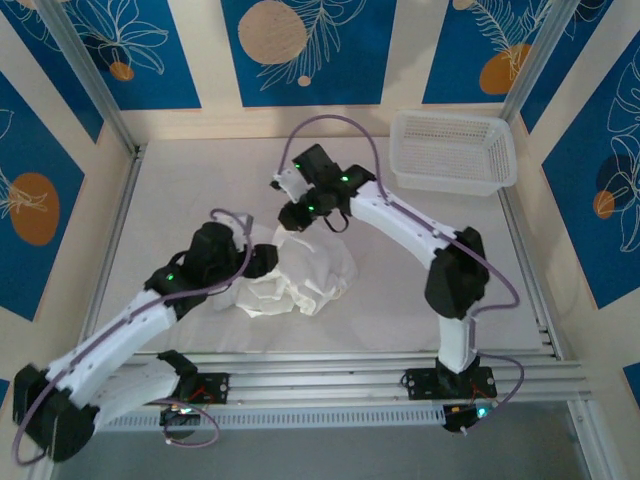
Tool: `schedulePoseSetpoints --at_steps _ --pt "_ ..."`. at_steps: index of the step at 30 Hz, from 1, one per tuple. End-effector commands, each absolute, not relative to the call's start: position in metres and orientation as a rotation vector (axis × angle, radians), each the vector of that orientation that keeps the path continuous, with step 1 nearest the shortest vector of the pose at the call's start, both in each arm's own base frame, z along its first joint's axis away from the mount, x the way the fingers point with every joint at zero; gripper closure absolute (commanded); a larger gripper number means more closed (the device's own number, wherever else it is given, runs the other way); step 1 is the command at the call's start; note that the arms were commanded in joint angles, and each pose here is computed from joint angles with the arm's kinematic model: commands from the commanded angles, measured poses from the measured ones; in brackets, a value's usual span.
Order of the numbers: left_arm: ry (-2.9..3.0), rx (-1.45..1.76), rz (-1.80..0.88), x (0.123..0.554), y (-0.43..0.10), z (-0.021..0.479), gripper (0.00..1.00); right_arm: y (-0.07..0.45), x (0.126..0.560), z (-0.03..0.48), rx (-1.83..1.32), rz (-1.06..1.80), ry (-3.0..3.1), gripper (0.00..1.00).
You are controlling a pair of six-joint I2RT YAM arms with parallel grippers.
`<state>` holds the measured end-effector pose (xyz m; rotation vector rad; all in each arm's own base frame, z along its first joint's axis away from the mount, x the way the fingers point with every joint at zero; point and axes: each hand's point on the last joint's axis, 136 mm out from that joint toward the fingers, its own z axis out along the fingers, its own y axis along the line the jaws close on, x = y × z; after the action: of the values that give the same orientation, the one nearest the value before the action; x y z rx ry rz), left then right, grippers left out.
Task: Fold the inside-out t-shirt
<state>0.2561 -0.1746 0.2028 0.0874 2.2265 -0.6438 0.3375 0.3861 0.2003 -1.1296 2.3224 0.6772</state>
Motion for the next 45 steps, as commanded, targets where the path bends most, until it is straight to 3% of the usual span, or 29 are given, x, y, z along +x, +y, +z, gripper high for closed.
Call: schedulePoseSetpoints --at_steps 1,5,9,13,15,19,27,36,45 --pt "2.156 -0.100 -0.528 0.255 -0.133 0.211 0.30 0.417 0.321 0.212 -1.237 0.790 2.304 0.71" --pt "2.195 -0.137 -0.483 0.248 -0.119 0.205 0.28 0.432 0.347 0.256 -1.078 0.816 2.271 0.66" --pt "2.219 -0.162 -0.511 0.249 -0.121 0.198 0.27 0.390 0.376 0.271 -0.565 0.770 2.438 0.65" --pt "2.236 -0.192 -0.530 0.252 -0.122 0.188 0.27 0.379 0.341 0.249 -0.262 1.033 2.531 0.62" --pt "2.241 -0.230 -0.522 0.253 -0.118 0.184 0.28 0.384 0.320 0.229 -0.315 0.995 2.576 0.60" --pt "2.224 -0.283 -0.507 0.251 -0.107 0.188 0.27 0.387 0.301 0.180 -0.543 0.625 2.719 0.58" --pt "2.204 -0.311 -0.490 0.242 -0.094 0.189 0.28 0.407 0.324 0.129 -0.836 0.297 2.754 0.57" --pt "2.217 -0.306 -0.507 0.241 -0.096 0.185 0.28 0.426 0.355 0.098 -0.870 0.269 2.714 0.56" --pt "2.221 -0.305 -0.507 0.240 -0.096 0.183 0.28 0.436 0.339 0.065 -0.861 0.361 2.833 0.59"
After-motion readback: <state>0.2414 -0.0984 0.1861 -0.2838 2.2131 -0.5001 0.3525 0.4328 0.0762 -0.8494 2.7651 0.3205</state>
